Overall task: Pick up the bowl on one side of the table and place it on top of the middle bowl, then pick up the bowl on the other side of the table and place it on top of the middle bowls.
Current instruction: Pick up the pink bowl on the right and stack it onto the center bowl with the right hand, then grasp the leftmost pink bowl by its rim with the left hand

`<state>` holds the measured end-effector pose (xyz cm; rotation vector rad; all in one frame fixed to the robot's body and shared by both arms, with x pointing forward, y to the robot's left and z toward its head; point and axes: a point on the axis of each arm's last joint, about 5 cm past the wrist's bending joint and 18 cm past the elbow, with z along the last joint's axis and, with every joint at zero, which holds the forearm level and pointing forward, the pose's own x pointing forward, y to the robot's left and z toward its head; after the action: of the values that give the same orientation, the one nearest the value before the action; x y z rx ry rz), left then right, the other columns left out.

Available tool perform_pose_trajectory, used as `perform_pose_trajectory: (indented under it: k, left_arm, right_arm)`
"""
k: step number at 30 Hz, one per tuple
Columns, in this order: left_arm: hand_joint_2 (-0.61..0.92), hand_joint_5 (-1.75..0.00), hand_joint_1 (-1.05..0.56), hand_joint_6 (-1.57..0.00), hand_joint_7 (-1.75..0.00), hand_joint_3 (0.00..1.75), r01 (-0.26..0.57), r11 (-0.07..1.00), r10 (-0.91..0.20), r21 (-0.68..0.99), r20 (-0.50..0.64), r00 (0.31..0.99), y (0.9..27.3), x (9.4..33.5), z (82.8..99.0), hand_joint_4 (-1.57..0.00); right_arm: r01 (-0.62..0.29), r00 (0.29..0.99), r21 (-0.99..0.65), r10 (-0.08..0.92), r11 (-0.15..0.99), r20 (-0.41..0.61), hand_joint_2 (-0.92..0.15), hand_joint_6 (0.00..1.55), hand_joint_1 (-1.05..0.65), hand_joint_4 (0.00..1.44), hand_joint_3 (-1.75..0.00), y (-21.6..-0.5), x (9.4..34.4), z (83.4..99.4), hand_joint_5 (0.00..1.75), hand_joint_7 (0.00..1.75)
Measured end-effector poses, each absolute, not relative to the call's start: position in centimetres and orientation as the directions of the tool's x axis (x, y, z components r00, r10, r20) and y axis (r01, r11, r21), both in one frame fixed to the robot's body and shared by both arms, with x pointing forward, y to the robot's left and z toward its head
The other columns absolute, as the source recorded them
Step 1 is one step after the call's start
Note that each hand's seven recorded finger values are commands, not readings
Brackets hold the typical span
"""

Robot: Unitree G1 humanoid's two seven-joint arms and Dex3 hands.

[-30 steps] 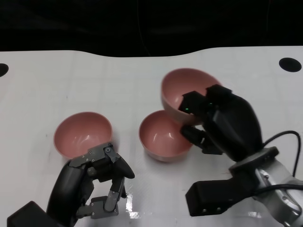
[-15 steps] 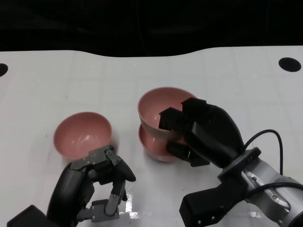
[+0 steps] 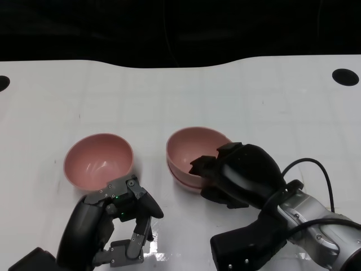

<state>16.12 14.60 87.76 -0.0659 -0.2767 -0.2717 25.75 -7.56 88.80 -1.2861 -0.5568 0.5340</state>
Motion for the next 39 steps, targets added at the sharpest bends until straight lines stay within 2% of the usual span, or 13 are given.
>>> perform_pose_trajectory:
  k: [4, 10, 19, 27, 28, 30, 31, 33, 39]
  left_arm:
    - [0.41, -1.72, -0.19, -0.81, -1.35, 1.27, 0.274, 0.961, -0.255, -0.031, 0.279, 0.926, 14.5, 16.1, 87.8, -0.82]
    - [0.41, -1.72, -0.22, -0.82, -1.34, 1.26, 0.274, 0.961, -0.257, -0.024, 0.277, 0.926, 14.5, 16.1, 87.8, -0.82]
    - [0.4, -1.73, -0.21, -0.82, -1.36, 1.28, 0.274, 0.961, -0.257, -0.024, 0.279, 0.925, 14.4, 16.2, 87.8, -0.81]
    - [0.41, -1.71, -0.2, -0.81, -1.38, 1.27, 0.272, 0.962, -0.257, -0.015, 0.276, 0.926, 14.5, 16.4, 87.8, -0.81]
    - [0.41, -1.71, -0.2, -0.81, -1.38, 1.28, 0.272, 0.962, -0.257, -0.015, 0.276, 0.926, 14.5, 16.4, 87.8, -0.81]
    - [0.4, -1.72, -0.2, -0.8, -1.39, 1.27, 0.27, 0.963, -0.255, -0.018, 0.274, 0.927, 14.5, 16.4, 87.7, -0.81]
    - [0.4, -1.72, -0.2, -0.8, -1.4, 1.27, 0.269, 0.963, -0.254, -0.018, 0.272, 0.928, 14.5, 16.4, 87.7, -0.8]
    - [0.41, -1.72, -0.21, -0.8, -1.4, 1.26, 0.266, 0.964, -0.252, -0.018, 0.267, 0.93, 14.6, 16.4, 87.6, -0.8]
    - [0.42, -1.65, -0.16, -0.8, -1.34, 1.28, 0.238, 0.971, -0.224, -0.02, 0.273, 0.936, 14.8, 16.7, 87.8, -0.79]
  right_arm:
    - [-0.078, 0.757, -0.985, 0.652, 0.156, 0.043, -0.92, 0.45, -0.7, 0.4, -0.43, -7.4, 25.8, 89.8, 0.04, 0.0]
    - [-0.071, 0.759, -0.981, 0.648, 0.181, 0.065, -0.92, 0.41, -0.73, 0.38, -0.47, -7.6, 24.9, 90.5, 0.04, 0.0]
    - [-0.026, 0.776, -0.929, 0.593, 0.369, 0.214, -0.92, 0.42, -0.7, 0.44, -0.49, -9.9, 23.0, 92.3, 0.09, 0.01]
    - [-0.06, 0.783, -0.83, 0.542, 0.555, 0.306, -0.92, 0.44, -0.57, 0.46, -0.35, -12.3, 20.6, 91.8, 0.17, 0.01]
    - [-0.063, 0.783, -0.814, 0.534, 0.577, 0.318, -0.92, 0.45, -0.55, 0.42, -0.32, -12.5, 20.4, 91.9, 0.28, 0.02]
    - [-0.078, 0.782, -0.769, 0.517, 0.634, 0.347, -0.92, 0.51, -0.47, 0.26, -0.24, -13.0, 19.8, 91.8, 0.7, 0.05]
    - [-0.085, 0.786, -0.752, 0.508, 0.654, 0.353, -0.92, 0.54, -0.44, 0.25, -0.21, -13.2, 19.5, 91.7, 0.78, 0.07]
    - [-0.104, 0.798, -0.721, 0.49, 0.685, 0.35, -0.92, 0.64, -0.38, 0.29, -0.17, -13.6, 18.9, 91.4, 0.89, 0.12]
    - [-0.156, 0.839, -0.644, 0.444, 0.749, 0.314, -0.92, 0.8, -0.21, 0.49, -0.18, -14.8, 17.1, 91.0, 0.99, 0.21]
